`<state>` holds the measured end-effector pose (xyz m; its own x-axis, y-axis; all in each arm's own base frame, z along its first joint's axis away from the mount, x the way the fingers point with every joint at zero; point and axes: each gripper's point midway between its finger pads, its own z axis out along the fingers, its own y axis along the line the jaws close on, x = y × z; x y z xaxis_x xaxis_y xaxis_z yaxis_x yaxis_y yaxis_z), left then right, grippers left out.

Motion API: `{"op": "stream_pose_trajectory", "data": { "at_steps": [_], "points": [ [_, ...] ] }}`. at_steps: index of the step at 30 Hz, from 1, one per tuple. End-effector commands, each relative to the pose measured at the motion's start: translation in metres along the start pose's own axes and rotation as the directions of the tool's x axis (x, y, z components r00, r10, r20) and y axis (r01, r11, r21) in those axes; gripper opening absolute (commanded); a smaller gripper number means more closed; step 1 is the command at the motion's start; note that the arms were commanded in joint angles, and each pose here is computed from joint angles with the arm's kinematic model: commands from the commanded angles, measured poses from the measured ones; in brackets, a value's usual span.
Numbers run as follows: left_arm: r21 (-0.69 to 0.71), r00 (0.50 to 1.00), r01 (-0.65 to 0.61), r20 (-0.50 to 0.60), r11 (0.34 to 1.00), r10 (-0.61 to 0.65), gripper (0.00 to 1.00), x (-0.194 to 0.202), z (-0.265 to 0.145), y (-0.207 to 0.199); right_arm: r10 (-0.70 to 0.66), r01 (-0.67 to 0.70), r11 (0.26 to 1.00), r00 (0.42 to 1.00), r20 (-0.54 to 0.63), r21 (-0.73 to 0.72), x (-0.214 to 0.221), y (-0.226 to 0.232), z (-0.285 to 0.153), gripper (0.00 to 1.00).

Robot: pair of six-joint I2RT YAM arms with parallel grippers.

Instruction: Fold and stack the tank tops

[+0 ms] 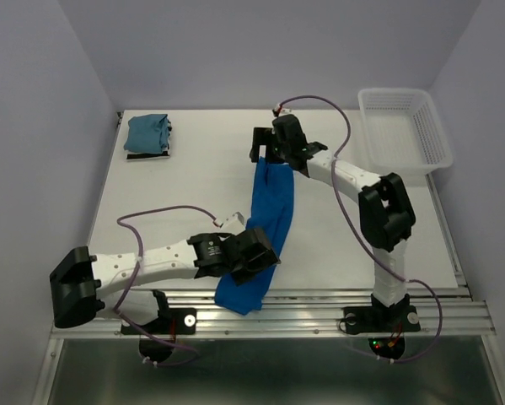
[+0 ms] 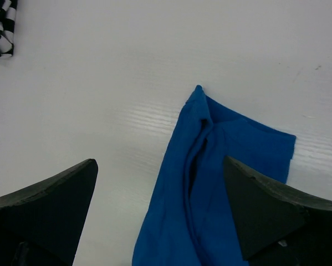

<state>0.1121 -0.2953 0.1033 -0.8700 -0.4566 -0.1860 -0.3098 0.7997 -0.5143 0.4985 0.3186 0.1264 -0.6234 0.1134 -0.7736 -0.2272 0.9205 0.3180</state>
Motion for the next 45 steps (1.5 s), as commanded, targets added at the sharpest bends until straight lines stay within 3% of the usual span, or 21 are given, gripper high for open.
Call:
{"op": "stream_pose_trajectory", "data": {
  "at_steps": [1,7,9,12,16,24,29,32,36,40,45],
  "points": [
    [-0.063,0.990,-0.038,0.130,0.997,0.046,0.99,-0.028,-0.019,0.033,-0.004,0.008,0.997,0.999,-0.048,0.071,0.020,-0.025,-0.050,1.00],
    [0.028,0.969,0.069,0.234,0.997,-0.073,0.99,-0.052,-0.045,0.057,0.000,0.013,0.998,0.982,-0.190,0.066,0.093,-0.034,-0.073,1.00],
    [0.128,0.954,0.126,0.256,0.984,-0.155,0.99,-0.063,-0.059,0.056,-0.025,0.040,0.997,0.973,-0.230,0.061,0.112,-0.032,-0.075,1.00],
    [0.270,0.926,0.153,0.298,0.951,-0.233,0.99,-0.079,-0.073,0.060,-0.005,0.034,0.994,0.964,-0.264,0.105,0.128,-0.042,-0.068,1.00],
    [0.342,0.898,0.181,0.326,0.922,-0.297,0.99,-0.092,-0.083,0.068,0.013,0.038,0.986,0.955,-0.296,0.165,0.142,-0.053,-0.049,1.00],
    [0.362,0.860,0.192,0.386,0.912,-0.334,0.99,-0.105,-0.082,0.071,0.090,-0.025,0.970,0.961,-0.263,0.242,0.121,-0.080,0.007,1.00],
    [0.347,0.840,0.186,0.429,0.919,-0.332,0.99,-0.112,-0.081,0.068,-0.037,0.051,0.997,0.978,-0.208,0.062,0.073,-0.051,0.060,1.00],
    [0.334,0.846,0.178,0.429,0.926,-0.317,0.99,-0.110,-0.074,0.067,-0.055,0.060,0.998,0.976,-0.213,0.016,0.071,-0.047,0.077,1.00],
    [0.341,0.870,0.137,0.408,0.930,-0.277,0.99,-0.108,-0.062,0.050,-0.071,0.067,0.997,0.985,-0.156,-0.029,0.039,-0.030,0.064,1.00],
    [0.257,0.908,0.048,0.391,0.965,-0.150,0.99,-0.116,-0.043,0.046,-0.076,0.066,0.993,0.992,-0.103,-0.095,0.010,-0.011,0.014,1.00],
    [0.243,0.962,-0.033,0.272,0.970,-0.035,0.99,-0.096,-0.013,0.041,-0.013,0.006,0.996,0.996,-0.090,-0.088,0.021,-0.017,-0.051,1.00]
  ]
}}
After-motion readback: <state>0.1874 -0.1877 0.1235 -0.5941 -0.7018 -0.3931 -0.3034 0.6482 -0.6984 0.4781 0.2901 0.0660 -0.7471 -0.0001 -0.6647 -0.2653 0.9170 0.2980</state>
